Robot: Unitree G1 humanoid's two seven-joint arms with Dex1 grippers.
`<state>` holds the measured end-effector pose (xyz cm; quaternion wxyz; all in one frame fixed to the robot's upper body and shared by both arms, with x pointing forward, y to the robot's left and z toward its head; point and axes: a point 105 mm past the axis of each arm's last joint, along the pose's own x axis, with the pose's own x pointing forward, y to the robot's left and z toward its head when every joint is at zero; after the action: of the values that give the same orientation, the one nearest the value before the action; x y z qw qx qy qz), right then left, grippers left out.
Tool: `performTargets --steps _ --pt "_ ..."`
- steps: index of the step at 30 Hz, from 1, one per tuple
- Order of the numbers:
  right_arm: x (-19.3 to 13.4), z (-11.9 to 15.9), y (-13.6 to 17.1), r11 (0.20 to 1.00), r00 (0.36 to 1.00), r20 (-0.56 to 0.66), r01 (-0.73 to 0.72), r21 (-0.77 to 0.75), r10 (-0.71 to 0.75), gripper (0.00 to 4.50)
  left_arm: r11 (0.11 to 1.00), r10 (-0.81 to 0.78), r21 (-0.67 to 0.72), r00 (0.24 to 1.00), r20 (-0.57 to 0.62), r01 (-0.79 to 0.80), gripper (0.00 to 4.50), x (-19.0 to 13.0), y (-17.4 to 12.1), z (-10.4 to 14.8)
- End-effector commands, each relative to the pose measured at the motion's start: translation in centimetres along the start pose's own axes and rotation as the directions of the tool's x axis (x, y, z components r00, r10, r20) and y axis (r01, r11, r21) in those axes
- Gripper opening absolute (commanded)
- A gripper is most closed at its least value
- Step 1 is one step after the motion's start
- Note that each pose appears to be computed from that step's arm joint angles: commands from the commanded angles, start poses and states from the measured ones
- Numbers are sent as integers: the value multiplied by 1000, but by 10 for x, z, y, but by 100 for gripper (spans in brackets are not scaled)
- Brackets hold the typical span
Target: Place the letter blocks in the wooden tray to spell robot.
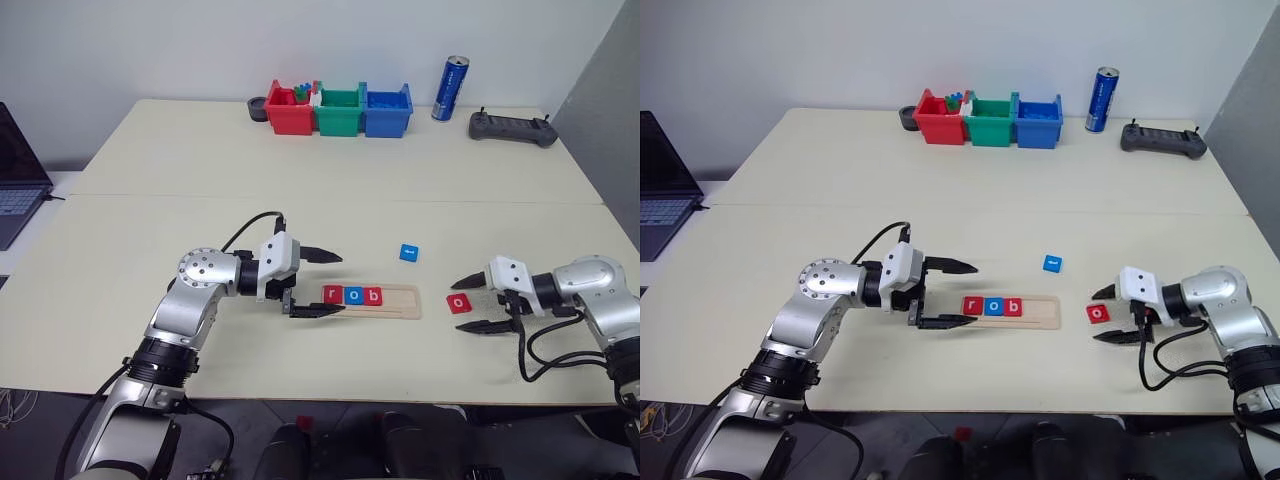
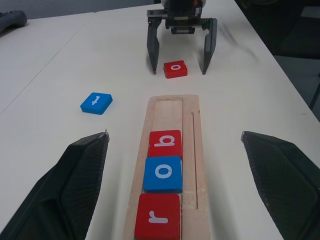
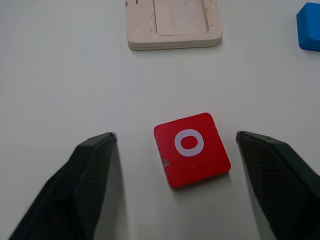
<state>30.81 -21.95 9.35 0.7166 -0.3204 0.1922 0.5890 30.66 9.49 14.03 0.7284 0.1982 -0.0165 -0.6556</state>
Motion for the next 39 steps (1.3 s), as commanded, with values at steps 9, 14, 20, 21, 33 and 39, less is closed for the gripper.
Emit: performTargets --steps 9,14,20,21,33,39 --pt "-10 16 -18 997 998 18 54 -47 -53 145 999 14 31 1000 16 -14 450 -2 2 9" --pt "2 48 -16 996 993 111 43 -80 -34 145 999 14 28 1000 14 -15 450 -3 1 8" --pt "28 67 -8 996 987 160 18 -88 -3 145 999 12 33 1000 16 -13 450 -3 3 10" --pt "32 69 -8 996 987 162 15 -93 0 145 999 12 34 1000 16 -12 450 -2 3 10" --pt "59 83 -7 996 982 186 -13 -87 30 145 1000 4 29 1000 10 -4 450 -4 0 8" --pt "64 84 -11 996 983 180 -12 -87 28 145 1000 8 27 1000 14 -9 450 -3 -1 9"
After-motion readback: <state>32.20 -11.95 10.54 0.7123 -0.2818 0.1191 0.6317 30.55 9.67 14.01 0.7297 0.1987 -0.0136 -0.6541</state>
